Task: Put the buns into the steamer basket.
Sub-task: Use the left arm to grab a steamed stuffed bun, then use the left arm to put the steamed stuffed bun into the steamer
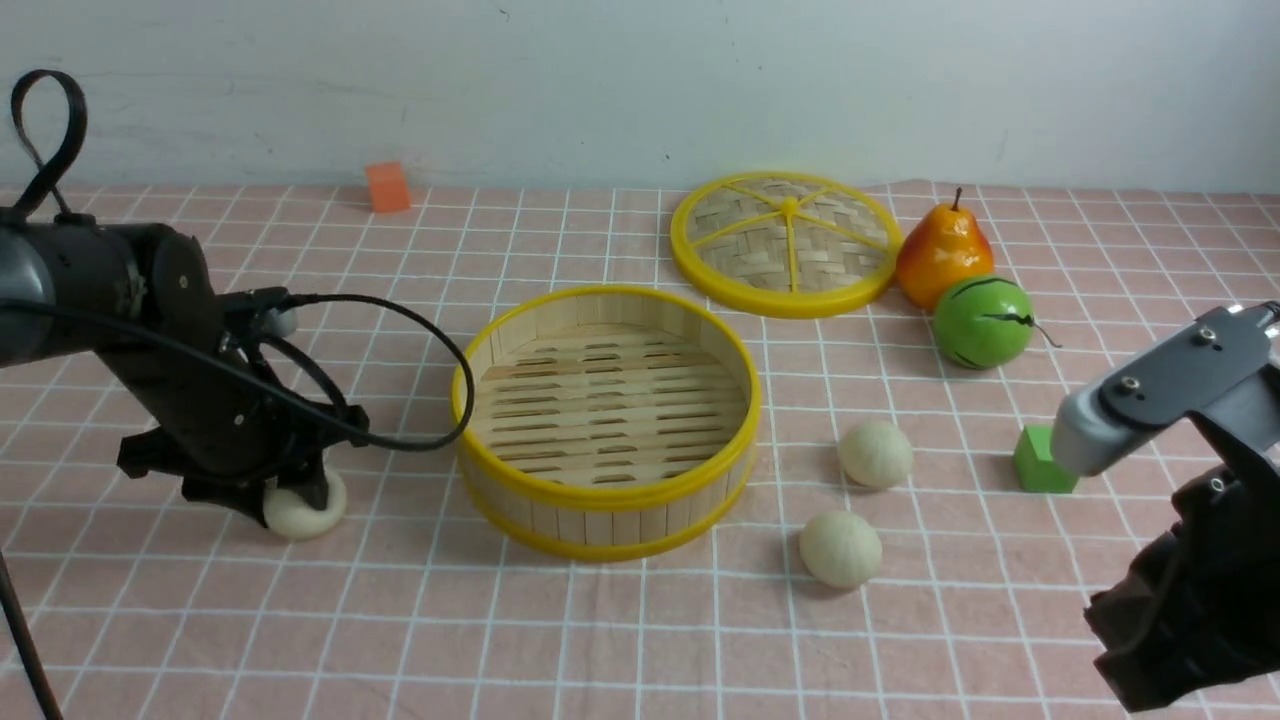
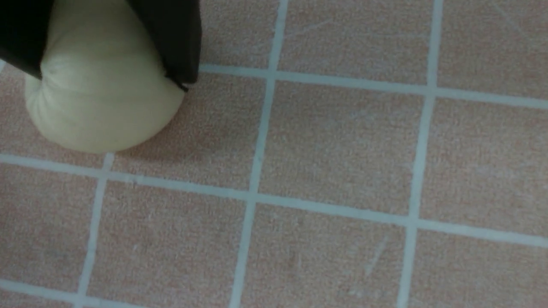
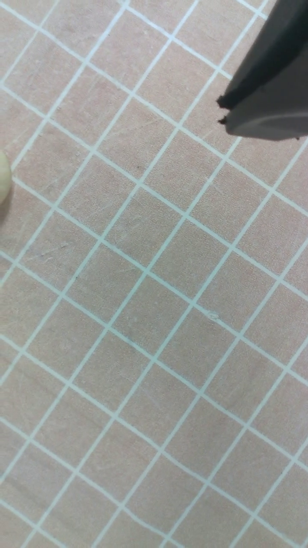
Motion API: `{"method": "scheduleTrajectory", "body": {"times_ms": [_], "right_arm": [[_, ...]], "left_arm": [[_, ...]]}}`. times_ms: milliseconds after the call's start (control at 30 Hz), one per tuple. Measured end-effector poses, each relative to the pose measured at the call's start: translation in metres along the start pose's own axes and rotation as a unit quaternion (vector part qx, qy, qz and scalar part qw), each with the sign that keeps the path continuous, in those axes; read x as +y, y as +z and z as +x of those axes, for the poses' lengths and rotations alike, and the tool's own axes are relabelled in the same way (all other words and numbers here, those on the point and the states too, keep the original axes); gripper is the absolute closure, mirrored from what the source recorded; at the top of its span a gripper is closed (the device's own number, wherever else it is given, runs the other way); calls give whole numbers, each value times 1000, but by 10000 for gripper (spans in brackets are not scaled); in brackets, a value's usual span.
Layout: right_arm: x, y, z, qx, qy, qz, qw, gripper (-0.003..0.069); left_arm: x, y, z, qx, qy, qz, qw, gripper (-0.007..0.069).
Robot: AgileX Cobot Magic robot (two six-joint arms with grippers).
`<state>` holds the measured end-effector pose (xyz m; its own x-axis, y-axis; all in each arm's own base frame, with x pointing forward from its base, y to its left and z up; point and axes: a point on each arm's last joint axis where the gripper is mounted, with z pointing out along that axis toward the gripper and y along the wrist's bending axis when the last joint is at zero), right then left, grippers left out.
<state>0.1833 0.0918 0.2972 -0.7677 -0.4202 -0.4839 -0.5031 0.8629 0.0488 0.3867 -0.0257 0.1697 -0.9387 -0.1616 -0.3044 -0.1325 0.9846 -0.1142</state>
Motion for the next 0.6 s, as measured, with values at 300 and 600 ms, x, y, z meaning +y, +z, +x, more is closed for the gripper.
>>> {"method": "scheduleTrajectory", "body": {"times_ms": [300, 600], "right_arm": [[-1, 0, -1, -6, -2, 5, 1000, 635], [-2, 3, -7, -27, -3, 10, 1000, 625]], "left_arm": [[-22, -51, -18, -18, 46, 11, 999, 631], [-149, -111, -14, -97, 161, 105, 976, 631]]}}
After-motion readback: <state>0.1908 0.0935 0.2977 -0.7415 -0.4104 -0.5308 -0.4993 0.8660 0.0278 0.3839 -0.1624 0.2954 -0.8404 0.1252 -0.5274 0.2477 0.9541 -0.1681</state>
